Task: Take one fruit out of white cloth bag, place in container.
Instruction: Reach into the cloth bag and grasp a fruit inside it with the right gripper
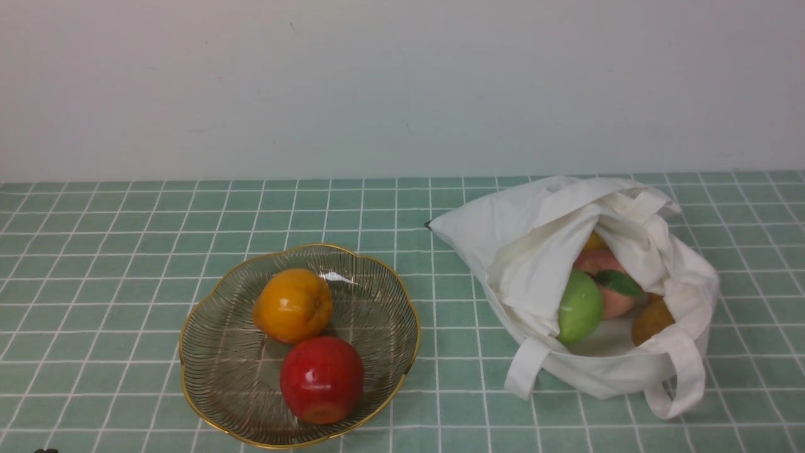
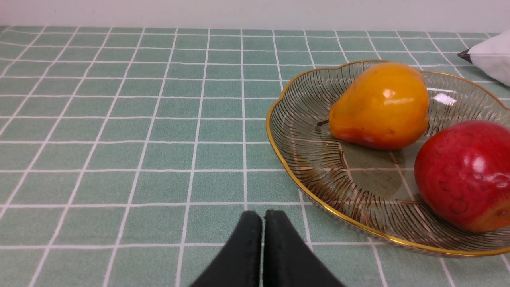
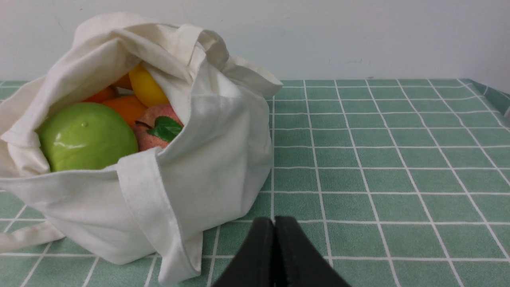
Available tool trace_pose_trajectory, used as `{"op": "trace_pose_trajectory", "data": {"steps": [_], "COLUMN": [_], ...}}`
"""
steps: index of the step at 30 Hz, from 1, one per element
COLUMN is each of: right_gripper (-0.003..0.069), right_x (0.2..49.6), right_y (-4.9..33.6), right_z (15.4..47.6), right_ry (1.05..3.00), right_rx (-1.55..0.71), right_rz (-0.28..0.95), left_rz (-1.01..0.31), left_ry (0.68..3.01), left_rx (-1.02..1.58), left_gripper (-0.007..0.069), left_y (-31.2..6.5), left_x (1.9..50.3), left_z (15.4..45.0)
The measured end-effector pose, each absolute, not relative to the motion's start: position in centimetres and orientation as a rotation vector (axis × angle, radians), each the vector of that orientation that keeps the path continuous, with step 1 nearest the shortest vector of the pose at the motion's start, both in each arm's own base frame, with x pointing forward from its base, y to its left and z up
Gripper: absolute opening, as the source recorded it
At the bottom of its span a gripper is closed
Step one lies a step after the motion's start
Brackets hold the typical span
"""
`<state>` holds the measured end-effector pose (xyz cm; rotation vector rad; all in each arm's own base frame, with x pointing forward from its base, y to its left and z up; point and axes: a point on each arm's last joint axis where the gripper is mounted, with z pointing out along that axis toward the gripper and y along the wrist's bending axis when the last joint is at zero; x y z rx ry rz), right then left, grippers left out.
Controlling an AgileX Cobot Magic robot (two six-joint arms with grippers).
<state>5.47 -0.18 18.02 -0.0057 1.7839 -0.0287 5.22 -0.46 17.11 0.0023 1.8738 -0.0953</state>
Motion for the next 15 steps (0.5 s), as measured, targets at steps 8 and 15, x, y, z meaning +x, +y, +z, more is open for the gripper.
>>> {"op": "trace_pose_trajectory", "data": {"steps": [8,15], "right_gripper": [-0.0014,-0.0014], "right_x": [5.48,5.68], "right_y": [-0.19,0.04], "right_z": [18.02,18.98], "right_ry": [1.784,1.655], "right_rx": [-0.018,0.093], "right_rz": [-0.042,0.097], "left_rz": [-0.095,-0.095], "left_ry": [1.874,1.874], "left_rx": [0.002,0.002], "left_gripper": [-0.0008,-0.0008], "left_y": [-0.46,-0.46], "left_x": [5.22,5.22], "left_z": [17.11,17.11]}}
